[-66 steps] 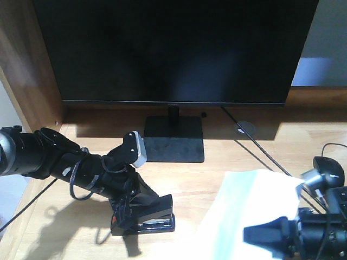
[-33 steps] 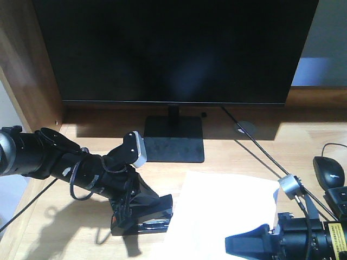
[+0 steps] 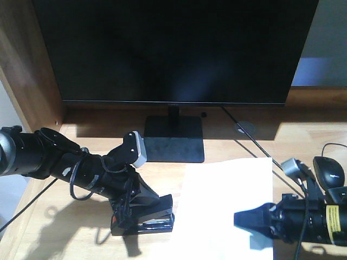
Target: Grab stapler and paper to desk for stapling
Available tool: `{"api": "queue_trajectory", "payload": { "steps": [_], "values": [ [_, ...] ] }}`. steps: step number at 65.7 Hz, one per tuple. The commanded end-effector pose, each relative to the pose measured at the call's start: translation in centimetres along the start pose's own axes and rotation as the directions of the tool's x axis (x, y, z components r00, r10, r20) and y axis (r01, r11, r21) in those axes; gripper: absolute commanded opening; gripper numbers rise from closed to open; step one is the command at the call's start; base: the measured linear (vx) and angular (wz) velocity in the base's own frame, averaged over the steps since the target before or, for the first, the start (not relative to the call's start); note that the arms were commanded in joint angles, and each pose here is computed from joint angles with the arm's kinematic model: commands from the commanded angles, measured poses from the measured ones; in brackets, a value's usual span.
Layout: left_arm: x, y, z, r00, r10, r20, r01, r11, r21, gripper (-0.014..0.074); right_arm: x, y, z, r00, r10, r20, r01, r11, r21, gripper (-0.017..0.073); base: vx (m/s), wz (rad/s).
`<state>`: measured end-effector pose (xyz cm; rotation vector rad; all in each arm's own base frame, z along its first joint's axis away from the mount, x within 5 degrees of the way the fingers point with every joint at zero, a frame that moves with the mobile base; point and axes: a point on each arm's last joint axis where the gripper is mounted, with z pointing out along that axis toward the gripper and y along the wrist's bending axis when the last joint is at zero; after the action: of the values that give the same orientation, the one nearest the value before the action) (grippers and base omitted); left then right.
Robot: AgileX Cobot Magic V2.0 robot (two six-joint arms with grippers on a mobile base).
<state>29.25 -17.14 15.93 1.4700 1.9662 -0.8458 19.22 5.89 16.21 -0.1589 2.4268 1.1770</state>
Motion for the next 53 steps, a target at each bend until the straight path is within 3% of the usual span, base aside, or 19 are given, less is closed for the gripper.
{"api": "queue_trajectory", "payload": {
  "steps": [1,15,33,53],
  "values": [
    [-2.0,-0.4,-1.1,0.997,0.014,0.073,-0.014,1.0,-0.005,-0.0006,-1.4,0.5,-0.2,0.999,-0.008,0.052,0.009,1.0,-0.022,-0.0002,0.0,0.0],
    [-2.0,-0.4,-1.1,0.997,0.014,0.073,-0.014,1.0,-0.005,-0.0006,-1.9,-0.7,0.9,0.999,0.035,0.021,-0.034,0.999,-0.043,-0.0002,0.0,0.0],
    [-2.0,-0.4,-1.1,0.997,0.014,0.073,-0.014,1.0,-0.005,-0.0006,-2.2,-1.2,1.5,0.998,-0.013,0.067,0.018,0.997,-0.072,-0.0002,0.0,0.0],
    [-2.0,-0.4,-1.1,0.997,0.014,0.073,-0.014,1.0,-0.005,-0.0006,-2.7,0.1,0.6,0.991,-0.071,0.117,0.083,0.991,-0.104,-0.0002,0.0,0.0]
  ]
}}
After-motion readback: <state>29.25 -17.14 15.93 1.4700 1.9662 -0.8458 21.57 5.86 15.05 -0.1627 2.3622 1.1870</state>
